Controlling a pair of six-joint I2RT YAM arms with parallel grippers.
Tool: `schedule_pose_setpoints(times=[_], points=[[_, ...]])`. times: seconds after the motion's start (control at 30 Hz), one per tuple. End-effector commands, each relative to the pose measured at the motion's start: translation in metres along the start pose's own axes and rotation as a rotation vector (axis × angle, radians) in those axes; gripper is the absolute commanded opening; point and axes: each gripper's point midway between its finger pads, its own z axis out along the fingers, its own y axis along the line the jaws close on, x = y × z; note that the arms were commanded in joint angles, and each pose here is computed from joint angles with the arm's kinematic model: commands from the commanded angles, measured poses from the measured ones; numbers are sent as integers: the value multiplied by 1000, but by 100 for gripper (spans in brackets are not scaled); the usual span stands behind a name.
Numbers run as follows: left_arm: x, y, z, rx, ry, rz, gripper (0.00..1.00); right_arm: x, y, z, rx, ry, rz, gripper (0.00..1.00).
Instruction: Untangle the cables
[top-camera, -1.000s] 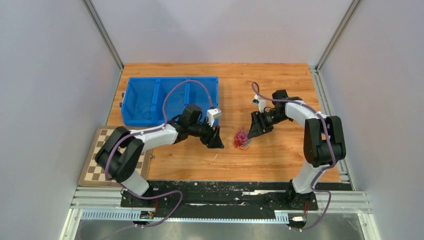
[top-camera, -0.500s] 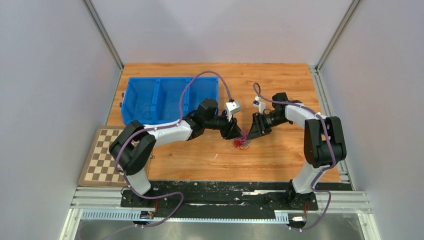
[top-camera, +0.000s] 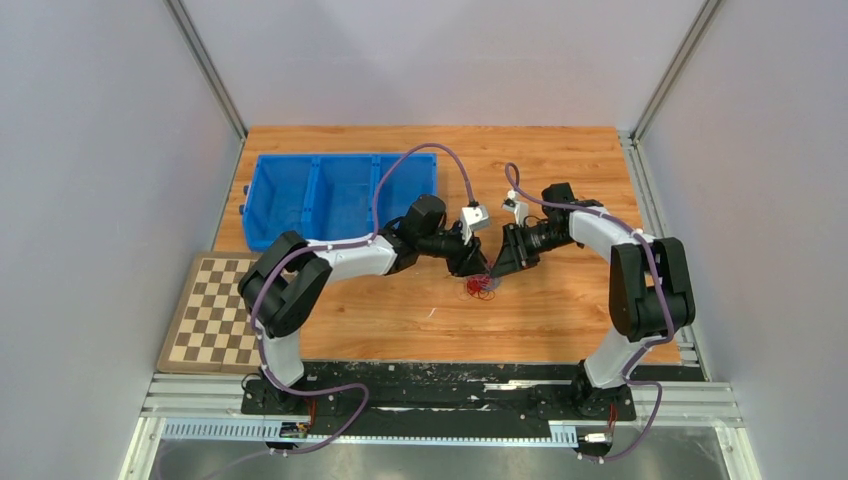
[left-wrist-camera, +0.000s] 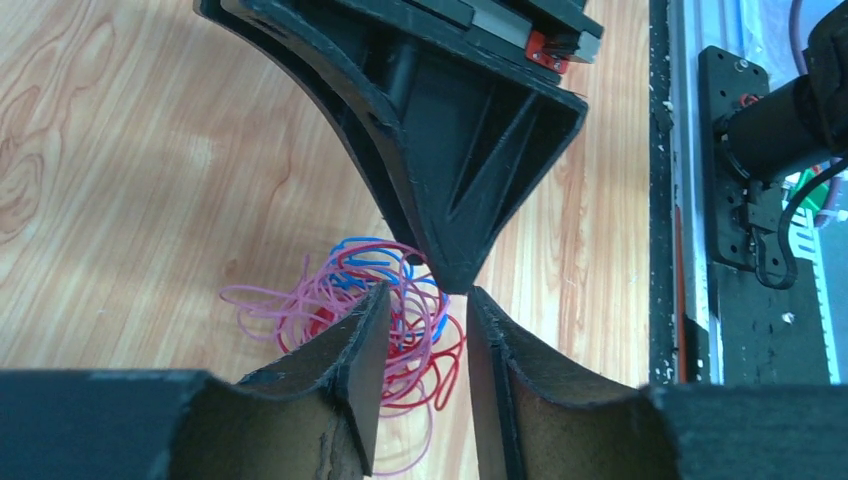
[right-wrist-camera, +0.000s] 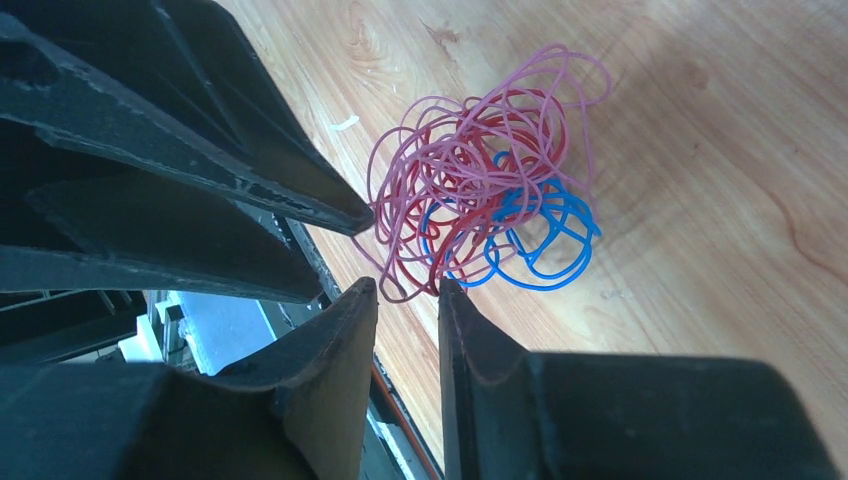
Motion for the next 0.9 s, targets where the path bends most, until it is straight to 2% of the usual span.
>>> schedule_pose_setpoints(times=[0.0,0.1,0.23,0.33,0.5,0.57,0.87], points=[[-15,6,10,6,-27,72,38,-17,15,-6,-26,-56,-73,28],[-13,6,8,5,-16,80,18,-15,14,-7,-12,-52,-74,27],[-14,-3,-2,9,-26,96,1,-12,5,-6,31,-42,-77,28],[-16,-6,-18,-12,-38,94,0,-14,4,-9,50,-49,-87,34],[-29,-8,-50,-46,-91,-3,0,-26,11,-20,84,-85,-158,58],[-31,-10,-58,-50,-103,-24,0,-33,11,-22,100,-103,-170,64],[-25,-7,-57,-54,-89,-46,0,-53,1,11,158,-90,-113,68]])
